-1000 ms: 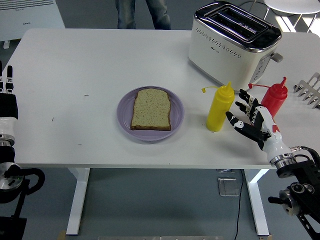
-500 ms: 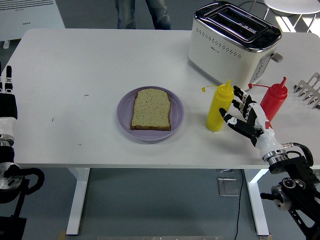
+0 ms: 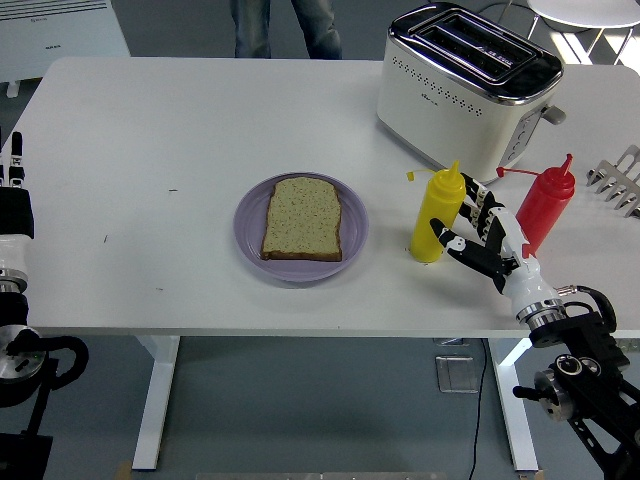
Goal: Pick up the cup,pour liquid into bread,place the cup on the desk
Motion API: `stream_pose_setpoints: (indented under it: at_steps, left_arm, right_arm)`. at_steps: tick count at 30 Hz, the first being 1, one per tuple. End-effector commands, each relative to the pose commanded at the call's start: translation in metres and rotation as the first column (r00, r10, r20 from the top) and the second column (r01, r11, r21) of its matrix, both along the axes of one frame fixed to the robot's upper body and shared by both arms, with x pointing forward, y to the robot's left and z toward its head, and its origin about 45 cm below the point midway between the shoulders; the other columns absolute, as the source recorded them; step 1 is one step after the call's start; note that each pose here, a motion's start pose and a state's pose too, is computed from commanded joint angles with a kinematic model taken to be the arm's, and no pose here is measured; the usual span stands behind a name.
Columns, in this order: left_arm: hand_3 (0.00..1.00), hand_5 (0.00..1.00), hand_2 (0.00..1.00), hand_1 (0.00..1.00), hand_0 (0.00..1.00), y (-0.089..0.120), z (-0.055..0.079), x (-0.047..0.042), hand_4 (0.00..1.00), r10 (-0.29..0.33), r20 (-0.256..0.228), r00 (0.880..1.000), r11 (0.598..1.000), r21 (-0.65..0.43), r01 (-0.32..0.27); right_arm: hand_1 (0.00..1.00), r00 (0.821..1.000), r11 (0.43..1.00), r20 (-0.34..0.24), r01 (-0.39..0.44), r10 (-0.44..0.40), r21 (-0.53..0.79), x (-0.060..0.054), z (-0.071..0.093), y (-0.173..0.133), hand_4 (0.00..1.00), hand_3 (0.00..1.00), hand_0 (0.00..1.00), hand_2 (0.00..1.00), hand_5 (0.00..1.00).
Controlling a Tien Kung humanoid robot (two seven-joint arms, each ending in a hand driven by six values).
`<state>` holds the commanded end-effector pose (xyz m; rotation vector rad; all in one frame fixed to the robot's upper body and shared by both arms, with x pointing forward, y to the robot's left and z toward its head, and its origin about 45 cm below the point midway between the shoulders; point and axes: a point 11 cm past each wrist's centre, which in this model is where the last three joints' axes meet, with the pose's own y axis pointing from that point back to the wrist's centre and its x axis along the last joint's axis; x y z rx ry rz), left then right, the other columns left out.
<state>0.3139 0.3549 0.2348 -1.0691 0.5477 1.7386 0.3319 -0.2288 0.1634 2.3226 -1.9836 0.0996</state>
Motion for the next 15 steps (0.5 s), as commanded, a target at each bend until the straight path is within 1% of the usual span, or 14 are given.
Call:
stream_pose_setpoints:
  at_steps: [7,15]
  left_arm:
    - [0.763,0.998,0.873,0.886,0.881,0.001,0.0,-0.0001,0.542,0.003,0.0,1.0,1.0,0.0,-0.003]
    - [0.763,0.998,0.873,0.886,0.882,0.001,-0.001,-0.0003,0.542,0.003,-0.002,1.0,1.0,-0.002,-0.003]
  right_arm:
    - [0.869,1.0,1.0,-0.002,0.0,0.0,0.008,0.003,-0.001,0.003,0.764,0.959,0.951,0.94,0.195]
    - [0.858,1.0,1.0,0.006,-0.013,0.013,0.024,0.006,0.0,0.014,0.763,0.944,0.944,0.924,0.193]
